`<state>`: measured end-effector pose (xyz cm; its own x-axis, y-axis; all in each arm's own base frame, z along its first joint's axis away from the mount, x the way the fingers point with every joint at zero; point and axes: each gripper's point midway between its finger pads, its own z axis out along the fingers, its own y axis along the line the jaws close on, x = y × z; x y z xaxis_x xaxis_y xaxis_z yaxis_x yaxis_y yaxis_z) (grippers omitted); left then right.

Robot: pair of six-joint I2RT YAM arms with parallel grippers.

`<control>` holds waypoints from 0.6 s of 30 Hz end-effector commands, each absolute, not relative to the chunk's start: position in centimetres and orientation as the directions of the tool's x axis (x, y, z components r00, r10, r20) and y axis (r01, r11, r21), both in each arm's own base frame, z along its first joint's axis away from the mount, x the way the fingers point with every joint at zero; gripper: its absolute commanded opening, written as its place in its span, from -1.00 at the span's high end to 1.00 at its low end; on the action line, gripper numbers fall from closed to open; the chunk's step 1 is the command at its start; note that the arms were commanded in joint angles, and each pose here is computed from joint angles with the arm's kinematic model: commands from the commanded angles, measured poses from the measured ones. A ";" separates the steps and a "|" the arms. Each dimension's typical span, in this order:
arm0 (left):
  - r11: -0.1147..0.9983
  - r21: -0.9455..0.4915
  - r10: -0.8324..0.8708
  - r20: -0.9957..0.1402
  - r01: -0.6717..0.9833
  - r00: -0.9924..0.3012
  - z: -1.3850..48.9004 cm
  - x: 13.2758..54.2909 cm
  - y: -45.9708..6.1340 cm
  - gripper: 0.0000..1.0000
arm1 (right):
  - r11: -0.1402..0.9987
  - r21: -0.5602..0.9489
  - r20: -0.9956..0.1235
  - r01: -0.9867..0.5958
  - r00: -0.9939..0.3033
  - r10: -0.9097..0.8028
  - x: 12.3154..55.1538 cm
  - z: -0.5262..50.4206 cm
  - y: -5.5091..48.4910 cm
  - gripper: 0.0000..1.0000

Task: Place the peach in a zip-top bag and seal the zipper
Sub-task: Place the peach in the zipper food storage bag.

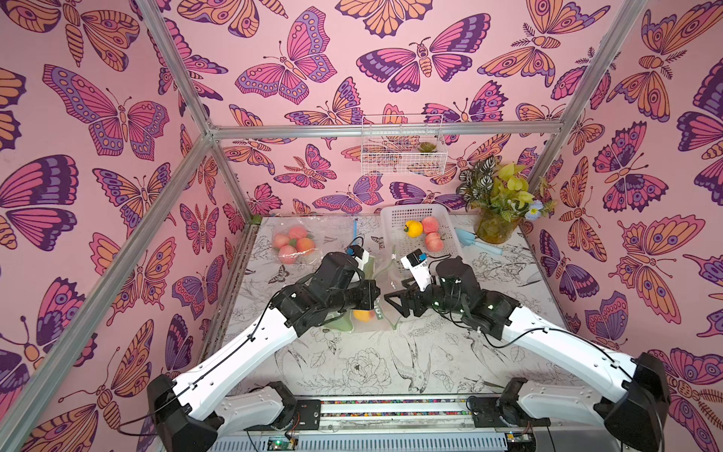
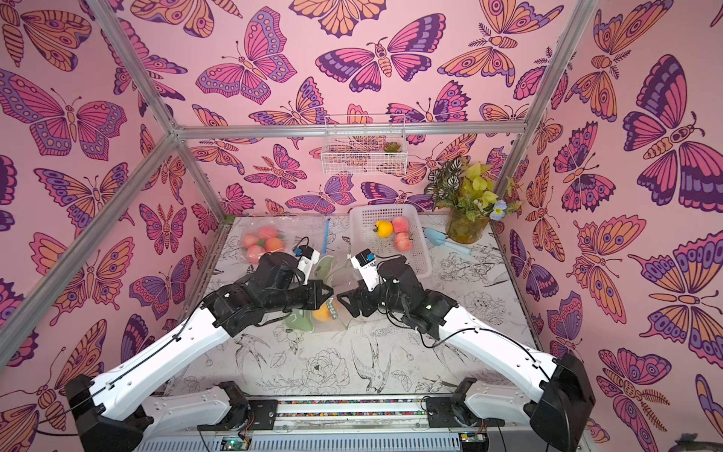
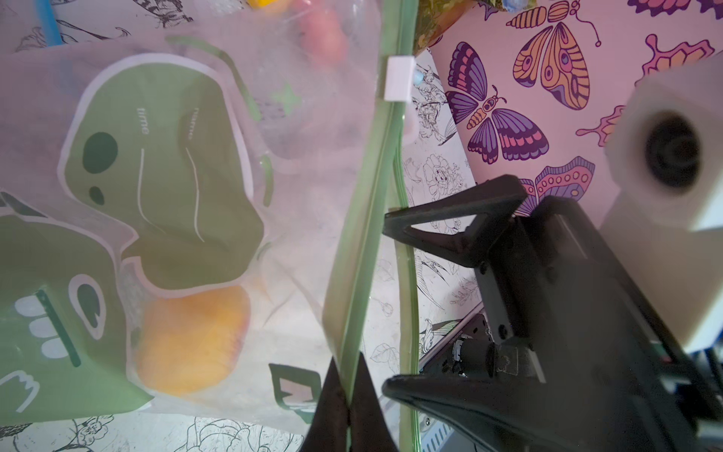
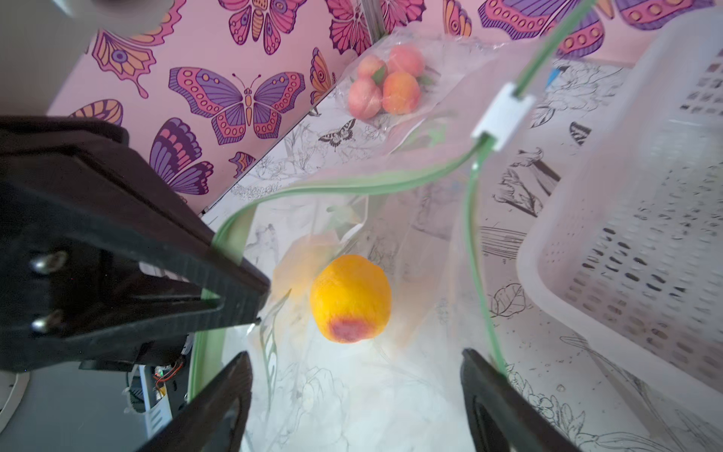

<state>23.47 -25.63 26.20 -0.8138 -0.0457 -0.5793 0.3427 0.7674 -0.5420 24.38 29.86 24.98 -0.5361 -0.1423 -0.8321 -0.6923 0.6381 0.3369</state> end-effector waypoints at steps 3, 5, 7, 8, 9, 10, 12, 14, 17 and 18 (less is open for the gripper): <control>0.806 -0.491 -0.052 -0.614 0.330 -0.787 26.4 23.3 -23.7 1.00 | 0.770 0.256 -0.887 -0.584 -0.459 -0.053 26.2 26.0 26.6 -0.67; 0.814 -0.480 -0.057 -0.625 0.326 -0.779 26.7 23.1 -23.1 1.00 | 0.833 0.222 -0.895 -0.506 -0.445 -0.031 27.2 25.9 24.9 -0.67; 0.821 -0.471 -0.061 -0.634 0.323 -0.771 26.9 23.0 -22.6 1.00 | 0.889 0.183 -0.897 -0.420 -0.442 -0.024 28.2 25.5 23.2 -0.67; 0.826 -0.465 -0.063 -0.637 0.318 -0.768 27.0 22.9 -22.2 1.00 | 0.907 0.167 -0.894 -0.388 -0.448 -0.027 28.8 25.2 22.4 -0.66; 0.830 -0.460 -0.064 -0.640 0.315 -0.765 27.0 22.9 -22.0 1.00 | 0.918 0.158 -0.889 -0.364 -0.458 -0.029 29.3 24.8 21.8 -0.65; 0.835 -0.455 -0.066 -0.641 0.310 -0.764 27.0 22.8 -21.7 1.00 | 0.927 0.153 -0.881 -0.342 -0.472 -0.028 29.8 24.5 21.2 -0.64; 0.842 -0.447 -0.068 -0.642 0.301 -0.764 27.0 22.5 -21.1 1.00 | 0.938 0.145 -0.869 -0.316 -0.493 -0.031 30.9 23.8 20.4 -0.64; 0.850 -0.438 -0.067 -0.640 0.292 -0.765 26.9 22.4 -20.7 1.00 | 0.943 0.143 -0.855 -0.300 -0.517 -0.034 32.1 23.2 19.7 -0.64; 0.860 -0.426 -0.064 -0.637 0.281 -0.769 26.8 22.1 -20.0 1.00 | 0.944 0.163 -0.814 -0.288 -0.579 -0.036 34.2 21.9 19.0 -0.64; 0.863 -0.422 -0.061 -0.633 0.278 -0.772 26.7 22.0 -19.9 1.00 | 0.943 0.168 -0.802 -0.287 -0.596 -0.039 34.9 21.5 18.7 -0.63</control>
<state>22.31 -21.29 27.81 -0.7637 -0.0871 -0.6397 0.3007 0.8288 -0.4718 33.57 19.11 21.31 -0.5674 -0.0259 -0.8230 -0.2768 0.9473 0.1611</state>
